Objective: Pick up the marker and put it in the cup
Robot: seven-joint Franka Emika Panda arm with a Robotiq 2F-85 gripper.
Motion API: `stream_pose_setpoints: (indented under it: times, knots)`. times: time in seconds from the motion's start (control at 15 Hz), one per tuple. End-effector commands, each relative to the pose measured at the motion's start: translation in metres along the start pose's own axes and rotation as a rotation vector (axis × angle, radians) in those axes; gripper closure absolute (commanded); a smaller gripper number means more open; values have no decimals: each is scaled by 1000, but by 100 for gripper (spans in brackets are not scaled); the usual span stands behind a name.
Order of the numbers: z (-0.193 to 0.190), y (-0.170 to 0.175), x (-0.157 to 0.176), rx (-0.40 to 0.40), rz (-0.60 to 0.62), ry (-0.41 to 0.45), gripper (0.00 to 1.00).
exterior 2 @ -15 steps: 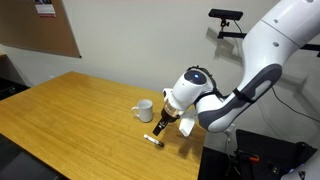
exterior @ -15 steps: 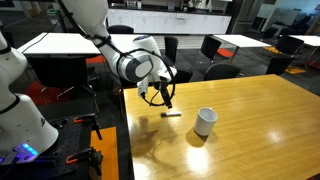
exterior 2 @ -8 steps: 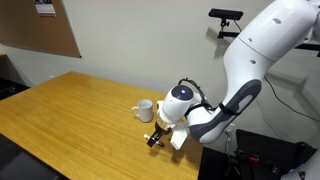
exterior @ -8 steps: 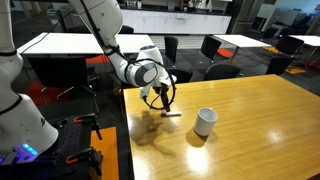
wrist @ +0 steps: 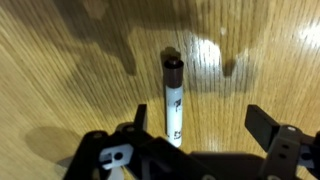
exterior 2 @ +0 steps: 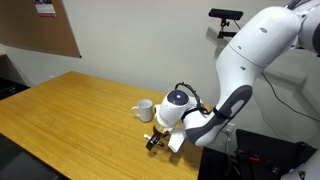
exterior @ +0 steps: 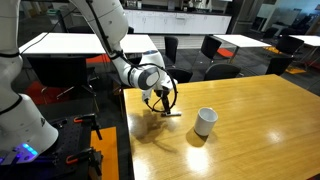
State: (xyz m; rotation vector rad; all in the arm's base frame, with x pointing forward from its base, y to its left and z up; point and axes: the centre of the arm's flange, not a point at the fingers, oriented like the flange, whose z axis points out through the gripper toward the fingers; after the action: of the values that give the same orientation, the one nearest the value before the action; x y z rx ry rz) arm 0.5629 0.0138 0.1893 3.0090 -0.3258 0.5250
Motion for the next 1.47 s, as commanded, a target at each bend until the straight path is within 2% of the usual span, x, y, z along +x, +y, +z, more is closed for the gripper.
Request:
stream_pose_setpoints:
  times: [0.0, 0.33, 1.33, 1.4]
  knots:
    - [1, 8, 12, 18, -24, -10, 0]
    - [5, 17, 16, 35, -46, -23, 0]
    - [26, 17, 27, 13, -37, -37, 0]
    - [27, 17, 27, 13, -37, -38, 8]
